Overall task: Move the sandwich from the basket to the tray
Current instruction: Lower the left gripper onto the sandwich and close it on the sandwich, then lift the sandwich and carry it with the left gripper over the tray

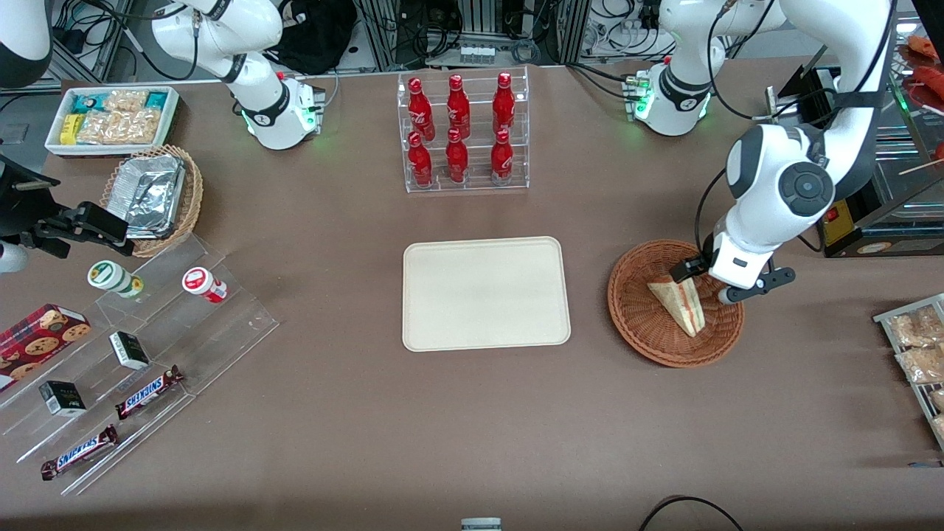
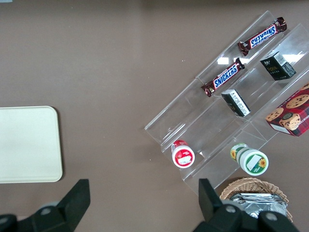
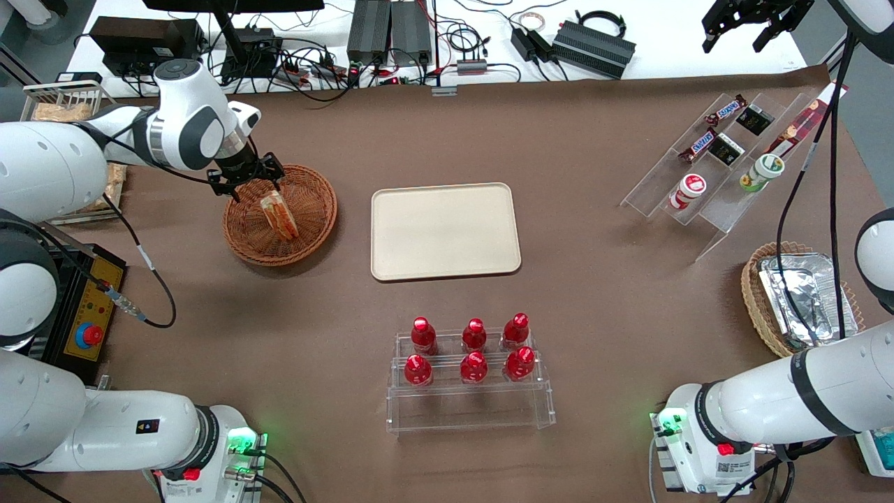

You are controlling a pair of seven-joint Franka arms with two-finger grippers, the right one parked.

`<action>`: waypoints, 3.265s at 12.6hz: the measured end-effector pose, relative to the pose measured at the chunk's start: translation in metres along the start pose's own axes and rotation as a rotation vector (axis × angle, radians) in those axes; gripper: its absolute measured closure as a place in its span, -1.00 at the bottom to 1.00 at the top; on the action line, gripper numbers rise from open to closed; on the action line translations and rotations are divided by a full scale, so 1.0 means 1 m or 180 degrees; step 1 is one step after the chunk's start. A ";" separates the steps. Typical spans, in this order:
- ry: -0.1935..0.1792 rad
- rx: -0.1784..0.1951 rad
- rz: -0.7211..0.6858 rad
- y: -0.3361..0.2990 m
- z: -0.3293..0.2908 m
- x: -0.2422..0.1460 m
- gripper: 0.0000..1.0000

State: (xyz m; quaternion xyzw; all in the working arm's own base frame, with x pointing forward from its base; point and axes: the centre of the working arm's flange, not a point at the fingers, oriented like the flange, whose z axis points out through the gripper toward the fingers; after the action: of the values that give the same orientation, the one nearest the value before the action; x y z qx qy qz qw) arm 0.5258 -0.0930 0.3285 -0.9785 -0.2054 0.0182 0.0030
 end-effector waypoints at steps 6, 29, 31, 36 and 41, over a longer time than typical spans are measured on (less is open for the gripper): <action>-0.0065 0.0004 -0.0472 0.006 0.039 0.002 -1.00; -0.0393 0.0259 0.0980 0.084 -0.019 -0.007 0.72; -0.0430 0.0231 0.1235 0.115 -0.013 -0.027 0.72; -0.0459 0.0153 0.1188 0.218 0.011 -0.070 0.73; -0.0478 0.0118 0.0874 0.308 0.040 -0.126 0.73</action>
State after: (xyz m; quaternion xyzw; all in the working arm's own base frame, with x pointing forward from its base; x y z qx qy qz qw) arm 0.5328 -0.4256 0.2889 -0.9930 -0.0689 0.0954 0.0031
